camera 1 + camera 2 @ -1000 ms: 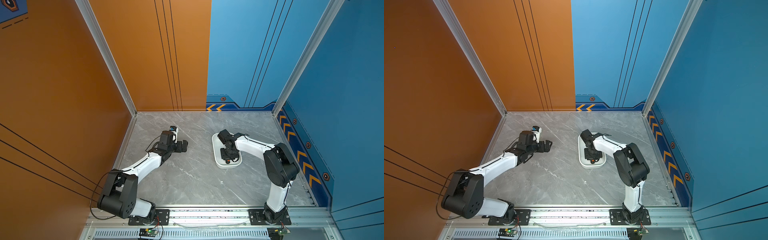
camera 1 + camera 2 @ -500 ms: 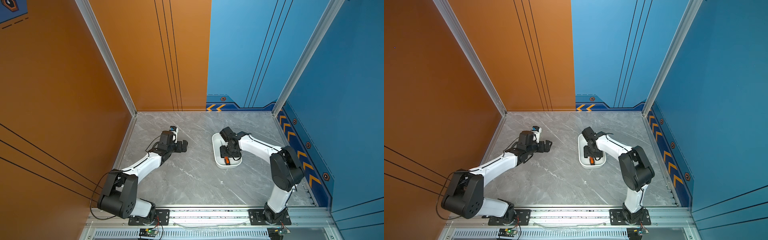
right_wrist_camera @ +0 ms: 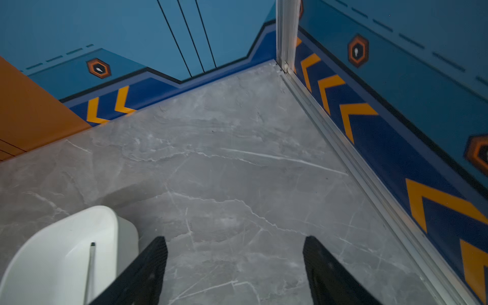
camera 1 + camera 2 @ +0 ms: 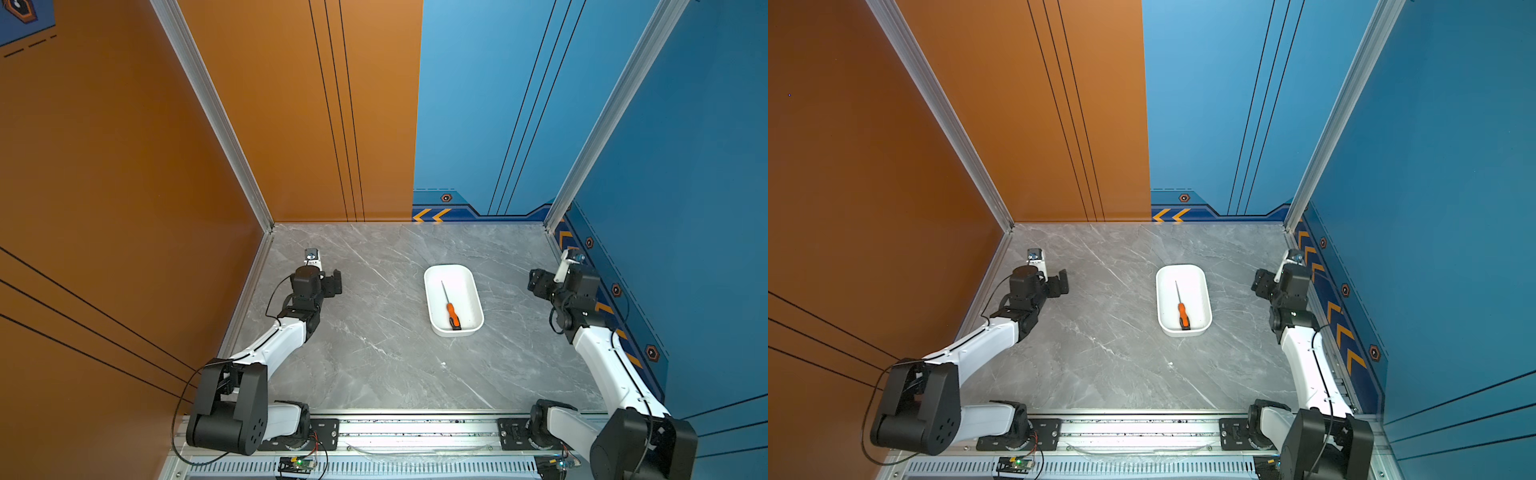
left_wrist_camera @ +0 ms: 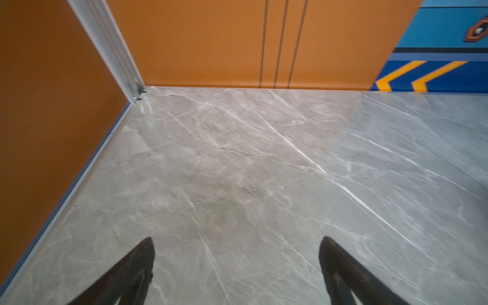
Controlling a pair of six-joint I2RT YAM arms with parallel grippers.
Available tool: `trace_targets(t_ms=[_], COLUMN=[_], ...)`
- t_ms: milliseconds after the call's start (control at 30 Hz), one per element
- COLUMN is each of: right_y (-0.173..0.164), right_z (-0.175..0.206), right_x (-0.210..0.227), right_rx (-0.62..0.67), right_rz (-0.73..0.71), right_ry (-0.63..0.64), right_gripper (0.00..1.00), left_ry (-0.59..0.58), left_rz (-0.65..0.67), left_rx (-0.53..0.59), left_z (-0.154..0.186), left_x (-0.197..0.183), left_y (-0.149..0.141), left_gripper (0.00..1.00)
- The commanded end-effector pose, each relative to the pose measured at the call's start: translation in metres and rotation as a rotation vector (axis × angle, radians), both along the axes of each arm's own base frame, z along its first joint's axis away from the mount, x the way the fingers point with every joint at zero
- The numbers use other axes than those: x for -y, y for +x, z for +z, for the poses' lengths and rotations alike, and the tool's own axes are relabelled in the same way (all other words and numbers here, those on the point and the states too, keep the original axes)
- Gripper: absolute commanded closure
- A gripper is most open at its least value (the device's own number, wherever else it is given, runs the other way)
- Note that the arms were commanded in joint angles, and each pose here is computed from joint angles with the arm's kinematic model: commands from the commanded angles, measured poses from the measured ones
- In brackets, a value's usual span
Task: Put the screwdriver in the bin
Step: Reset both arms
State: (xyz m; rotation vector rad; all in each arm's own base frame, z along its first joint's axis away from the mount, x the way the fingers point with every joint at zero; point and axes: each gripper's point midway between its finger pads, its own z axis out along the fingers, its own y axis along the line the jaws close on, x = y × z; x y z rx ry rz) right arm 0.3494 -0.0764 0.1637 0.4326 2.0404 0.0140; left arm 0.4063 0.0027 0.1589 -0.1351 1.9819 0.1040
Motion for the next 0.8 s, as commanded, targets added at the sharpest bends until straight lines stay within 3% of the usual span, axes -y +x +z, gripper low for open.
trace_targets(t_ms=[0, 267, 600, 733, 767], right_y=[0.011, 0.008, 0.032, 0.035, 0.037], right_z=[0.023, -0.036, -0.063, -0.067, -0.066], right_x=[-0.001, -0.026, -0.045, -0.048, -0.049], right_rx=[0.29, 0.262, 0.229, 0.19, 0.199], right_rz=[0.054, 0.084, 0.104, 0.098, 0.094], right_ry=[-0.062, -0.057, -0.155, -0.19, -0.195], right_gripper=[0.21, 0.2, 0.2, 0.2, 0.2], left_ry=[0.021, -0.099, -0.115, -0.117, -0.112], left_rz=[0.053, 0.048, 0.022, 0.05, 0.039], left_rx=[0.052, 0.054, 0.017, -0.005, 0.033], left_z=[0.0, -0.014, -0.026, -0.057, -0.058], left_x=[-0.025, -0.046, -0.044, -0.047, -0.045], left_y=[0.008, 0.018, -0.003, -0.011, -0.009], left_gripper=[0.02, 0.02, 0.02, 0.02, 0.02])
